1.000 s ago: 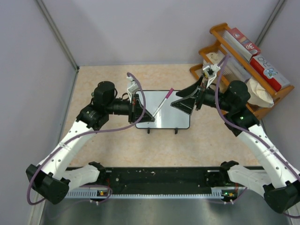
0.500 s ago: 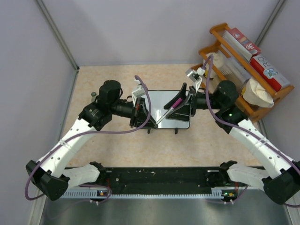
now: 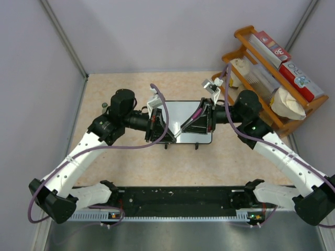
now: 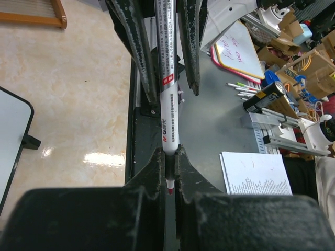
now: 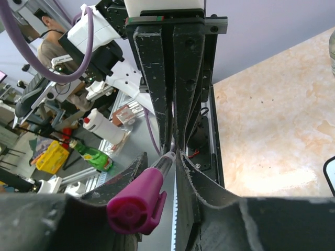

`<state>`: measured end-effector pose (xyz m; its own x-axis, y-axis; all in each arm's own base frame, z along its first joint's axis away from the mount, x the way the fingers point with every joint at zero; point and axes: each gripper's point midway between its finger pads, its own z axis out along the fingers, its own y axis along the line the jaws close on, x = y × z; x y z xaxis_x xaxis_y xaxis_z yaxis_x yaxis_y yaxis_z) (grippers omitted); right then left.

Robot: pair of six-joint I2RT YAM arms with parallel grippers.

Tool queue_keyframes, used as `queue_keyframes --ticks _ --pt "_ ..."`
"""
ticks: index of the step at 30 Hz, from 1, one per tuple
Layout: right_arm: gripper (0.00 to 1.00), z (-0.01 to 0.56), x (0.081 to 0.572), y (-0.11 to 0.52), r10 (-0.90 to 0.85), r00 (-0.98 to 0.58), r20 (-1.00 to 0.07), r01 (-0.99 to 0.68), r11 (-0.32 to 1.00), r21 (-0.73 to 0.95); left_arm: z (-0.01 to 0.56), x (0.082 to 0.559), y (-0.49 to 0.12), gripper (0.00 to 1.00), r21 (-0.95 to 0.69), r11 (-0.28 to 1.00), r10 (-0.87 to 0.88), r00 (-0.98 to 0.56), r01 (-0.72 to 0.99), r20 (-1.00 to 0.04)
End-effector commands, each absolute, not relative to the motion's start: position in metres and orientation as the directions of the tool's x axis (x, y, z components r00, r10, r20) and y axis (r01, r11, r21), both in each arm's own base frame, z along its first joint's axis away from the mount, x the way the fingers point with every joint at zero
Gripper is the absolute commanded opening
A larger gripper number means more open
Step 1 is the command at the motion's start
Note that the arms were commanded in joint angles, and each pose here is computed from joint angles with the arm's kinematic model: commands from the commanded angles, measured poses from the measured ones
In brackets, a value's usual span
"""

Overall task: Write a sentence on the whiteboard
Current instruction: Pass from the left arm to the right

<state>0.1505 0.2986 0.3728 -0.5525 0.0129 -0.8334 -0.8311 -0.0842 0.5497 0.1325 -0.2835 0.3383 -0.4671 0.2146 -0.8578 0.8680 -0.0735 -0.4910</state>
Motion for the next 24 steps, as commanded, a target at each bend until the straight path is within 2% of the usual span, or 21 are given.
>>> queue_keyframes --ticks 1,5,8,9,14,15,17,18,22,24 --pt "0.25 0.386 0.145 0.301 0.03 -0.504 -0.863 -0.858 -0.13 0.497 0.349 0.132 -0.284 0.0 -0.434 -0.097 0.192 -0.411 0.896 -0.891" --pt "0.2 0.39 0.142 0.302 0.031 -0.511 -0.859 -0.852 -0.154 0.501 0.348 0.132 -0.285 0.0 -0.442 -0.1 0.198 -0.418 0.892 -0.887" --pt "0.07 0.389 0.14 0.304 0.014 -0.513 -0.858 -0.847 -0.17 0.503 0.347 0.133 -0.285 0.0 -0.443 -0.096 0.199 -0.419 0.892 -0.886" --pt "0.0 0.388 0.137 0.304 0.004 -0.513 -0.859 -0.845 -0.181 0.504 0.347 0.134 -0.285 0.0 -0.444 -0.096 0.199 -0.42 0.891 -0.886" --pt "0.0 0.389 0.137 0.303 -0.001 -0.495 -0.869 -0.857 -0.163 0.488 0.346 0.136 -0.286 0.0 -0.438 -0.083 0.196 -0.416 0.895 -0.888" --pt "0.0 0.391 0.14 0.304 0.008 -0.491 -0.871 -0.862 -0.148 0.485 0.347 0.137 -0.285 0.13 -0.438 -0.074 0.194 -0.418 0.896 -0.887" --pt "0.0 0.388 0.142 0.303 0.009 -0.483 -0.876 -0.87 -0.117 0.479 0.345 0.138 -0.285 0.3 -0.435 -0.066 0.192 -0.416 0.898 -0.889" --pt "0.0 0.387 0.149 0.303 0.026 -0.483 -0.875 -0.874 -0.076 0.48 0.345 0.138 -0.285 0.48 -0.433 -0.062 0.189 -0.415 0.899 -0.89" --pt "0.0 0.374 0.169 0.301 0.046 -0.49 -0.87 -0.868 0.067 0.492 0.336 0.147 -0.285 0.69 -0.45 -0.002 0.166 -0.444 0.893 -0.881" --pt "0.0 0.36 0.184 0.298 0.06 -0.502 -0.863 -0.846 0.175 0.504 0.326 0.153 -0.286 0.73 -0.475 0.031 0.149 -0.474 0.879 -0.868"
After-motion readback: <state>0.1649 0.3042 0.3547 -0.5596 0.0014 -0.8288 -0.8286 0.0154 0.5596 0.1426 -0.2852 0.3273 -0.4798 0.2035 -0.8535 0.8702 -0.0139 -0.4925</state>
